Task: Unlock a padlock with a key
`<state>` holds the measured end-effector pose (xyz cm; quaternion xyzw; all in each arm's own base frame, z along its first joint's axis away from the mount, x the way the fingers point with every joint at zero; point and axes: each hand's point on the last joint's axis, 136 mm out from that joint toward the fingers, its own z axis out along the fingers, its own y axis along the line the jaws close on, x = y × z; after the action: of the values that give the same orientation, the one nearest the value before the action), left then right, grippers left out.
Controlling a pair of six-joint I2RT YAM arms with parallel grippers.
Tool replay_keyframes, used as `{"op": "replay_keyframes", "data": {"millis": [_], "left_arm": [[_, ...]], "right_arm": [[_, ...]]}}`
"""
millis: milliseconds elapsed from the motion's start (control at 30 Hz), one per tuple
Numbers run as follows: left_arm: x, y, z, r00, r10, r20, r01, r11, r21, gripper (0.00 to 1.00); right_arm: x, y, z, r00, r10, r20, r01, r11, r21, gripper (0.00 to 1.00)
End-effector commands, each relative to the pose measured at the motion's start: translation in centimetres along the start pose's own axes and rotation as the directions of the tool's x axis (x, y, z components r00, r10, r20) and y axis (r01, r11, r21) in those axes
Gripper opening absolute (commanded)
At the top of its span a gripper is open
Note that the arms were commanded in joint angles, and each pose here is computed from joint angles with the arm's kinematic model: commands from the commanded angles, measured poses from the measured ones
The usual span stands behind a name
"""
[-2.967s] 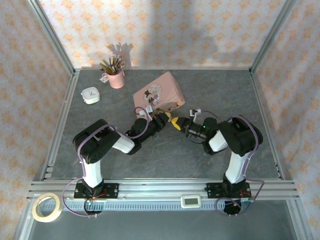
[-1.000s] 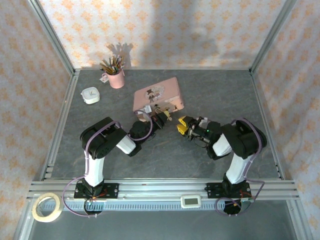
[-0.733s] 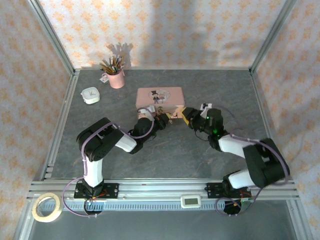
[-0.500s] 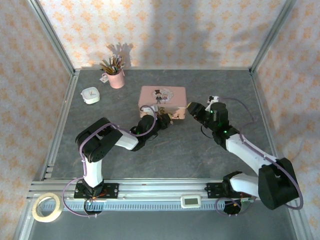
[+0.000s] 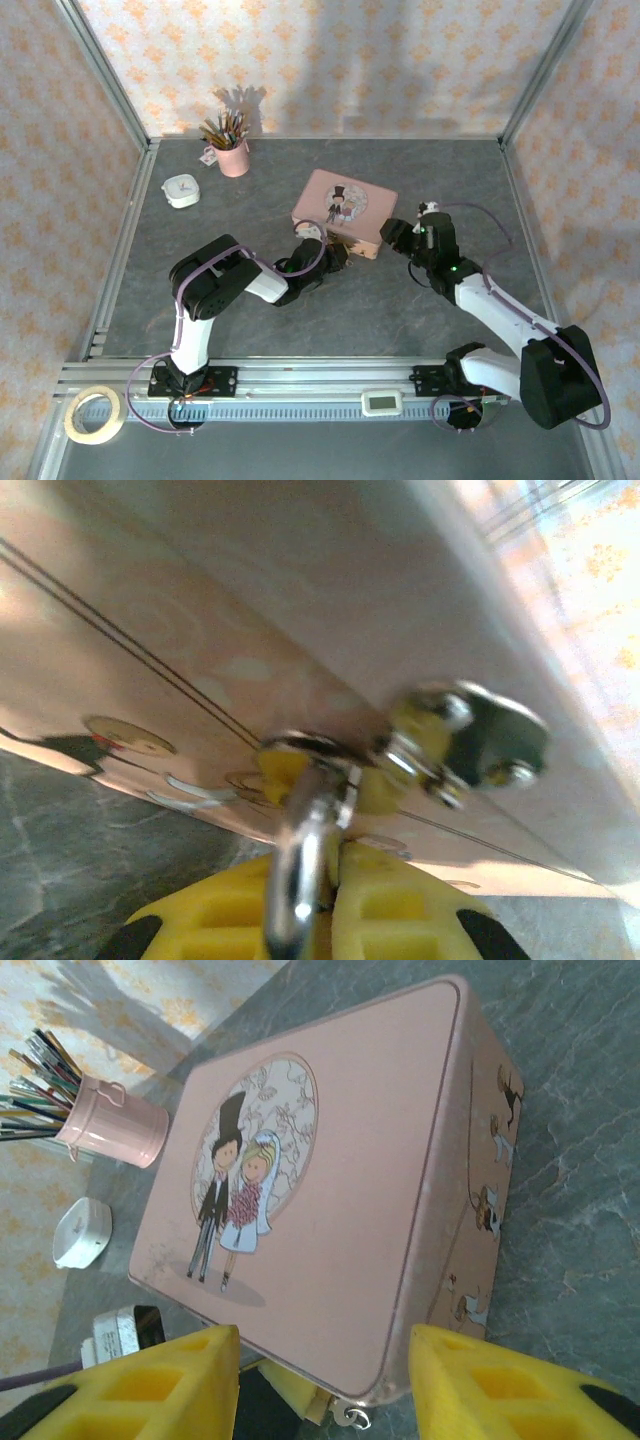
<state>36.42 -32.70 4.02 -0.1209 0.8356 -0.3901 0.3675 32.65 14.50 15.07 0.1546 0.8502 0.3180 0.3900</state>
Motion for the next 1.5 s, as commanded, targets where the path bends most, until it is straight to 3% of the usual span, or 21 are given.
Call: {"op": "replay_keyframes", "data": {"millis": [0, 133, 300, 533, 733, 900, 1100, 1267, 1467], "left_arm": [[-0.5, -0.7, 0.3, 0.999, -0.026, 0.036, 0.026, 1.000, 0.013, 0.19], [-1.1, -0.7, -0.7, 0.998, -0.040, 0.051, 0.039, 0.999, 0.011, 0.45], [-3.1, 0.3, -3.8, 0.991, -0.095, 0.096, 0.094, 0.995, 0.011, 0.63], [-6.9, 2.9, -8.3, 0.970, -0.145, 0.197, 0.150, 0.989, -0.012, 0.65], [-10.1, 3.3, -9.9, 0.951, -0.149, 0.272, 0.156, 0.988, -0.001, 0.67], [-11.4, 3.1, -10.5, 0.934, -0.173, 0.314, 0.169, 0.985, 0.038, 0.67], [-11.7, 4.6, -11.6, 0.913, -0.211, 0.349, 0.208, 0.977, 0.044, 0.67], [-11.4, 6.3, -12.7, 0.901, -0.239, 0.361, 0.242, 0.969, 0.038, 0.67], [-11.4, 6.6, -13.2, 0.902, -0.230, 0.366, 0.237, 0.971, 0.026, 0.67]], "right_arm": [[0.5, 0.4, -0.4, 0.999, -0.029, -0.021, 0.028, 0.999, -0.023, 0.47], [0.6, 1.6, -0.9, 0.997, -0.074, -0.011, 0.073, 0.997, -0.036, 0.48], [1.1, 3.8, -1.0, 0.987, -0.159, -0.005, 0.159, 0.986, -0.046, 0.51], [4.0, 6.7, 0.1, 0.946, -0.309, -0.095, 0.306, 0.951, -0.041, 0.51], [8.7, 7.8, 2.8, 0.839, -0.467, -0.279, 0.488, 0.873, 0.008, 0.52], [11.6, 7.3, 4.8, 0.714, -0.571, -0.406, 0.659, 0.744, 0.111, 0.51], [12.5, 5.7, 6.6, 0.605, -0.627, -0.490, 0.780, 0.589, 0.210, 0.49], [11.8, 3.3, 7.7, 0.551, -0.658, -0.513, 0.834, 0.450, 0.319, 0.47], [11.4, 2.8, 9.2, 0.517, -0.689, -0.508, 0.854, 0.379, 0.355, 0.46]]}}
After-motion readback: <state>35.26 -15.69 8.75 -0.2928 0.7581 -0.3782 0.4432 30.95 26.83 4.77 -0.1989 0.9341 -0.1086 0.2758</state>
